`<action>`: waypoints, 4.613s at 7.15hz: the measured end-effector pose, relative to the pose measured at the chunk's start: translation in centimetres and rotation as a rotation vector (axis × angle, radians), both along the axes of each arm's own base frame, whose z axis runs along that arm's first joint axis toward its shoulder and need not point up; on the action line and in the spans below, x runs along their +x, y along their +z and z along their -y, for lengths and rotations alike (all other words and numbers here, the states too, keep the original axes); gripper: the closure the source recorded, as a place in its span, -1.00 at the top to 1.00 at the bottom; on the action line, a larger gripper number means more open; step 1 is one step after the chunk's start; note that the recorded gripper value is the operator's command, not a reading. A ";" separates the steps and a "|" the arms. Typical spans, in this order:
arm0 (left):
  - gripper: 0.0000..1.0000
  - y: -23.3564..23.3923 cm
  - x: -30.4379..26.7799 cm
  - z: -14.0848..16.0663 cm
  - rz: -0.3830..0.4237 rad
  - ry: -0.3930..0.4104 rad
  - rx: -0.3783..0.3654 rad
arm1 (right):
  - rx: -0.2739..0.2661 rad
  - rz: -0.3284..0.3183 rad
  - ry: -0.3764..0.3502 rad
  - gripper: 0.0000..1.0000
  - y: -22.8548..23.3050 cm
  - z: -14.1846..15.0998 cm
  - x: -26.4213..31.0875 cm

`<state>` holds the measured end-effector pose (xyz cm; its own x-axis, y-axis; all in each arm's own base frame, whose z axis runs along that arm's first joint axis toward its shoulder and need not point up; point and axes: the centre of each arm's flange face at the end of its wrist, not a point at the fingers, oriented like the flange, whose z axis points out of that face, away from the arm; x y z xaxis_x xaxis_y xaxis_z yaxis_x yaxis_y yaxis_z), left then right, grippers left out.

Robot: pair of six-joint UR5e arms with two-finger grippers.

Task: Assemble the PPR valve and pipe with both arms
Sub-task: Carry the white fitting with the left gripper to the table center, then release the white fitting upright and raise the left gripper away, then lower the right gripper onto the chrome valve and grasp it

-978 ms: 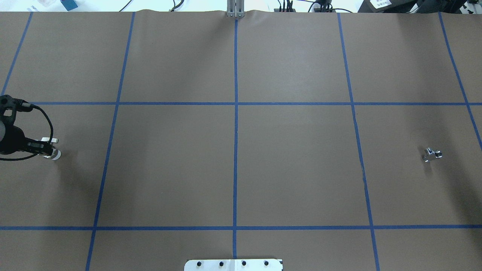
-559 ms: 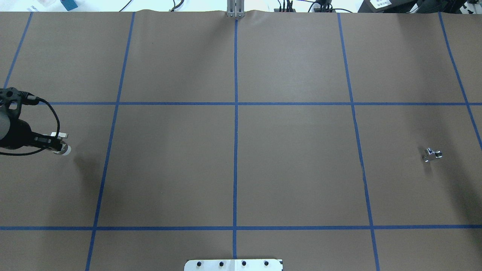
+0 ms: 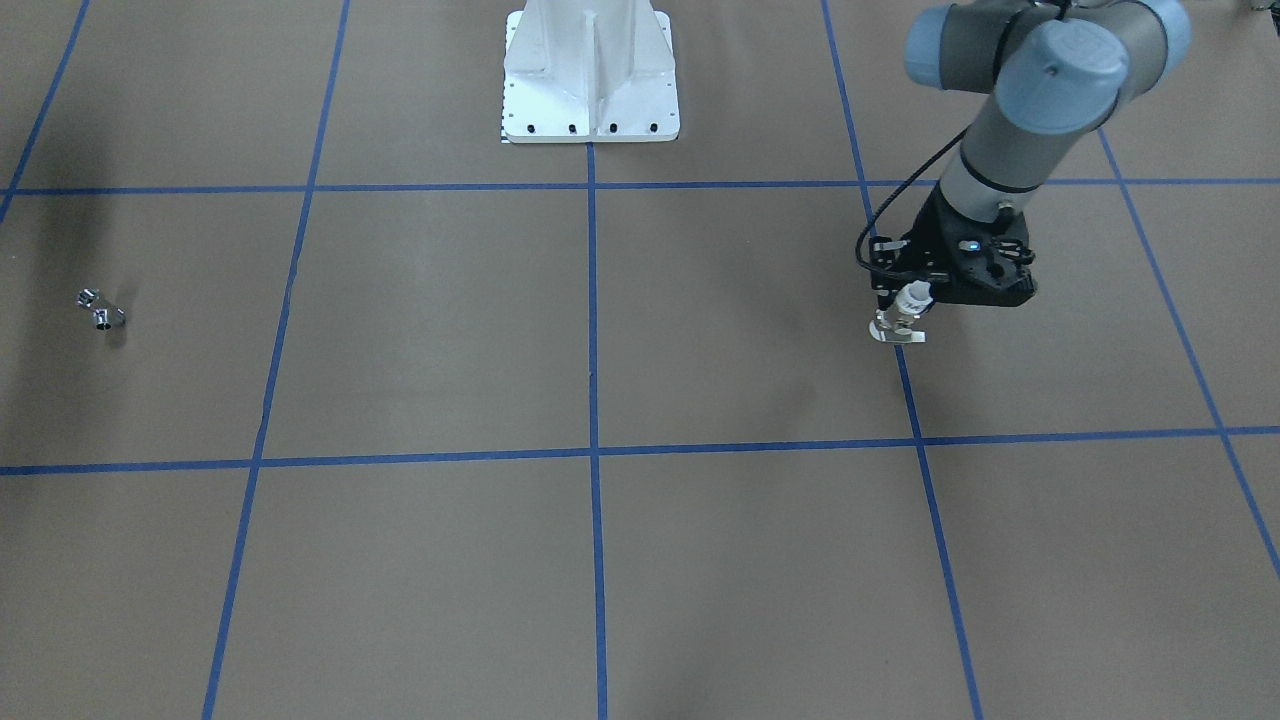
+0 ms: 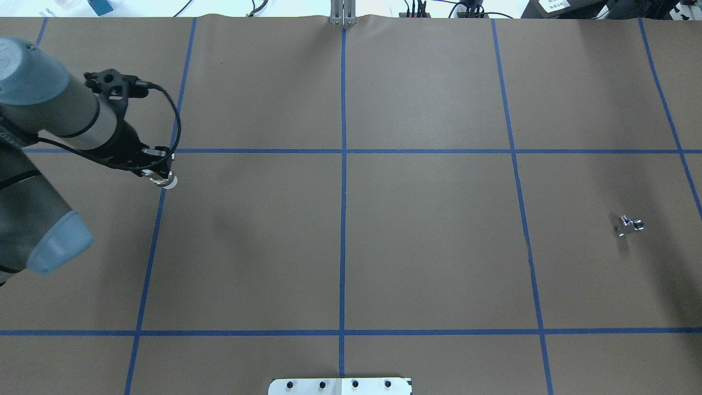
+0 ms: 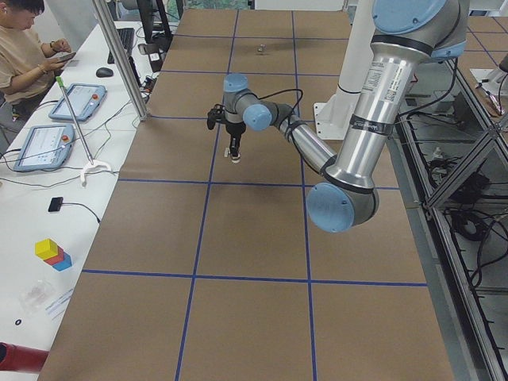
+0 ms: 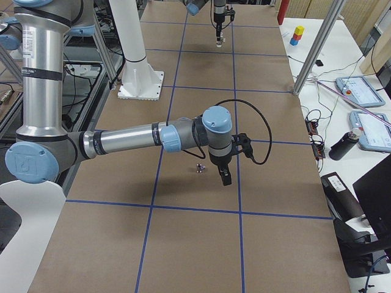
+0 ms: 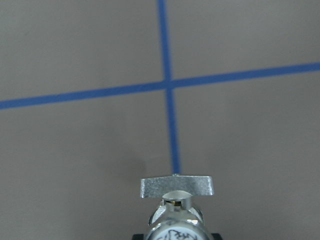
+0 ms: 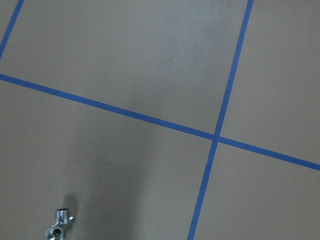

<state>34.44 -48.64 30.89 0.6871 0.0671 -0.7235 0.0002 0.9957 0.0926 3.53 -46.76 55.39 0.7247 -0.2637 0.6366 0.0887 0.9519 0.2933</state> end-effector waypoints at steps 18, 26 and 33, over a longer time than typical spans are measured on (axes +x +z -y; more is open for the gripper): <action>0.47 -17.4 27.8 -1.7 0.025 -0.032 0.025 | -0.011 0.008 -0.002 1.00 0.4 0.0 -0.1; 1.00 -18.3 11.0 -3.4 -0.055 0.002 0.101 | -0.012 0.051 -0.021 1.00 0.0 -0.1 -0.8; 1.00 2.9 -21.4 4.3 0.176 0.215 0.352 | -0.074 0.128 0.009 1.00 -0.9 -2.7 -14.3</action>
